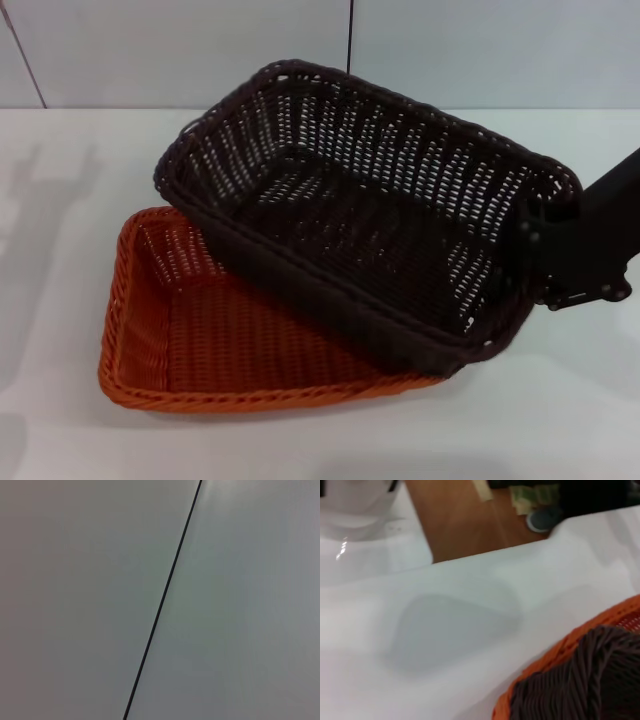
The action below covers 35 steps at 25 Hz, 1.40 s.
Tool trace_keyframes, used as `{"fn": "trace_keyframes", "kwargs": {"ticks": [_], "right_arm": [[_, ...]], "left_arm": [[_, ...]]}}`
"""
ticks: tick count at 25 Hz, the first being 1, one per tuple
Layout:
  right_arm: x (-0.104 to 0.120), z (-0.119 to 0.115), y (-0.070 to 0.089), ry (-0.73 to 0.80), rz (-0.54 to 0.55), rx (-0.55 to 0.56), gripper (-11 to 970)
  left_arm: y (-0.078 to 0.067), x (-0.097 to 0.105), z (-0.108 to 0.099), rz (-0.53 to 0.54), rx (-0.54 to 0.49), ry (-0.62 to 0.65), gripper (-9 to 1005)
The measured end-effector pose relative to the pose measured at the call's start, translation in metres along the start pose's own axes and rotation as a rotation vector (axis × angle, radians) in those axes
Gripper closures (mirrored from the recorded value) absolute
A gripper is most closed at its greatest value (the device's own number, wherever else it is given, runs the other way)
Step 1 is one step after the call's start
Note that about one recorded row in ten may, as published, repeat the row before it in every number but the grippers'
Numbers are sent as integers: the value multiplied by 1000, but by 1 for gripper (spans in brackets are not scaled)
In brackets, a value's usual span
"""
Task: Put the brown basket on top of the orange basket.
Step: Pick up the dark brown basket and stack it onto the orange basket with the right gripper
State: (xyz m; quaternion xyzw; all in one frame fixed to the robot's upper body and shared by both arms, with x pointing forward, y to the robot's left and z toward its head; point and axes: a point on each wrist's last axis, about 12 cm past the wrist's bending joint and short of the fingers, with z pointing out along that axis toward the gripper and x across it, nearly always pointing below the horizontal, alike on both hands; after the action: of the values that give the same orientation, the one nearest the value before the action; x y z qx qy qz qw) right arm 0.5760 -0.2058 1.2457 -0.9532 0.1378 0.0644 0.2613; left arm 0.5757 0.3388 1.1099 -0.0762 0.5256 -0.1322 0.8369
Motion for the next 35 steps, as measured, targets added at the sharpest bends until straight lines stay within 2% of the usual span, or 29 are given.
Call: {"fn": "trace_keyframes", "kwargs": {"ticks": [11, 21, 28, 35], "right_arm": [[10, -1, -2, -15, -183, -48, 821], [13, -20, -5, 38, -198, 62, 825], [6, -16, -8, 34, -239, 126, 827], [3, -11, -7, 24, -294, 124, 826]], "left_arm": [[-2, 1, 1, -7, 3, -4, 162], [-3, 2, 3, -12, 4, -2, 162], [-2, 1, 1, -10, 0, -4, 162], [-1, 1, 0, -9, 1, -4, 163]]}}
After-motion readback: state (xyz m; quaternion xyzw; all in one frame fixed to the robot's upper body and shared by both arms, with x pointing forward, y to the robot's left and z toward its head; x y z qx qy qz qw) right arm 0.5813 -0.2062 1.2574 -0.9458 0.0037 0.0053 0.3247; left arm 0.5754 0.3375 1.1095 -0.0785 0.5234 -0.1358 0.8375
